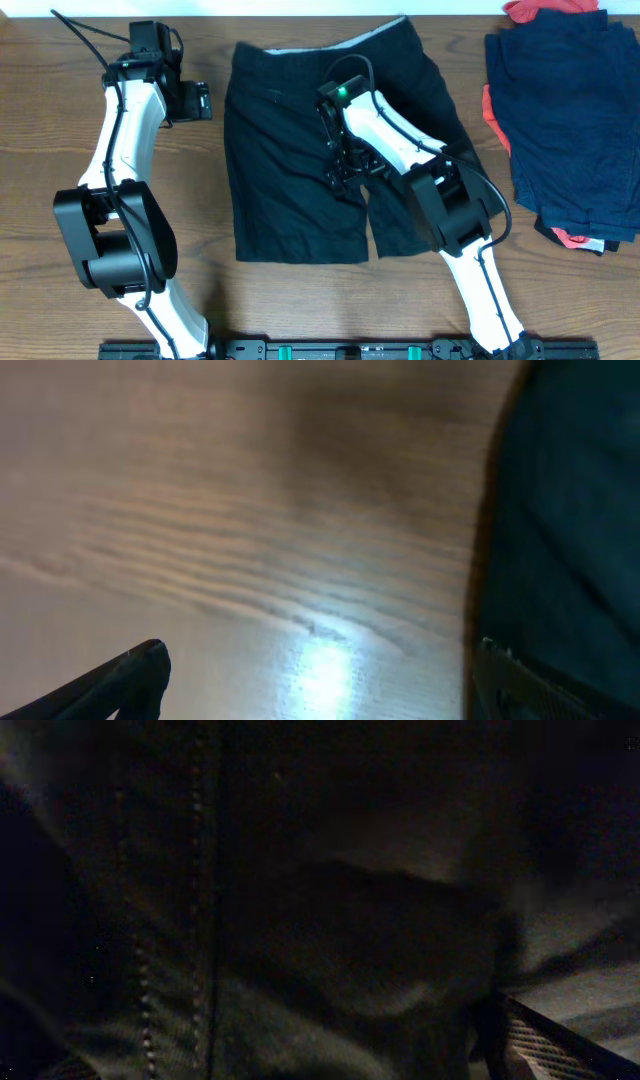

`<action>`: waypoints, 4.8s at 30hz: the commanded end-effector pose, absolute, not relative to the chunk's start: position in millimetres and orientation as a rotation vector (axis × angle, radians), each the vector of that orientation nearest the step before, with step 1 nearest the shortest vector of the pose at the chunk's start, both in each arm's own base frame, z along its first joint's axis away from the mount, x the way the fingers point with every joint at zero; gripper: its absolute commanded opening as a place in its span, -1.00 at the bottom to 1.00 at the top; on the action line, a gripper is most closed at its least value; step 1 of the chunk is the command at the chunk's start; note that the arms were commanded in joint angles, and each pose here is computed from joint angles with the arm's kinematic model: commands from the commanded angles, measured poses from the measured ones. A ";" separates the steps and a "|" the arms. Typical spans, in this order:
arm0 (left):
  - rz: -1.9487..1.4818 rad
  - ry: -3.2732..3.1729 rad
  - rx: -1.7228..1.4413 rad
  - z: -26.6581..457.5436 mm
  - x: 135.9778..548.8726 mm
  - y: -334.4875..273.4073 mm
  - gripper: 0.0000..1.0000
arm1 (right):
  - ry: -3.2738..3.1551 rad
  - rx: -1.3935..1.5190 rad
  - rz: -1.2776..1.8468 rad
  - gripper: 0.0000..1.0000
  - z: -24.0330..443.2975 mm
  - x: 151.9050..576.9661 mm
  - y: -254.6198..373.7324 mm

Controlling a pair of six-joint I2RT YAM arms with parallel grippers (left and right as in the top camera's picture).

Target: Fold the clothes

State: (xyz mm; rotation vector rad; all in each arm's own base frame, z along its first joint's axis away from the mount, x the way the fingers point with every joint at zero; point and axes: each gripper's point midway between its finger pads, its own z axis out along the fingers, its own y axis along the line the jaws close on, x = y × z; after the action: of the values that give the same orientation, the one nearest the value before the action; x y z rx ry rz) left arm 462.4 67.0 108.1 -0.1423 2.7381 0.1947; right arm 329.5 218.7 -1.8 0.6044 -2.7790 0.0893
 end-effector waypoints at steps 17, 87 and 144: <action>-0.140 2.412 0.214 122.1 569.8 1.3 0.96 | -3.412 0.671 -0.440 0.98 218.8 391.9 207.8; 0.003 3.076 -1.173 25.3 383.0 154.4 -0.07 | -3.456 0.387 -0.372 0.76 119.1 418.4 183.7; 0.016 2.681 -0.281 247.1 407.4 50.8 0.97 | -3.411 0.146 0.062 0.61 -46.3 342.5 127.8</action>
State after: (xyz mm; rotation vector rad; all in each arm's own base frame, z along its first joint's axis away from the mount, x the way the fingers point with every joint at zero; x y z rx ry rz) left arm 407.7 50.3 251.5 -0.2895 2.6684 0.0034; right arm 360.9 158.9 -2.4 0.2565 -3.4772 -0.1644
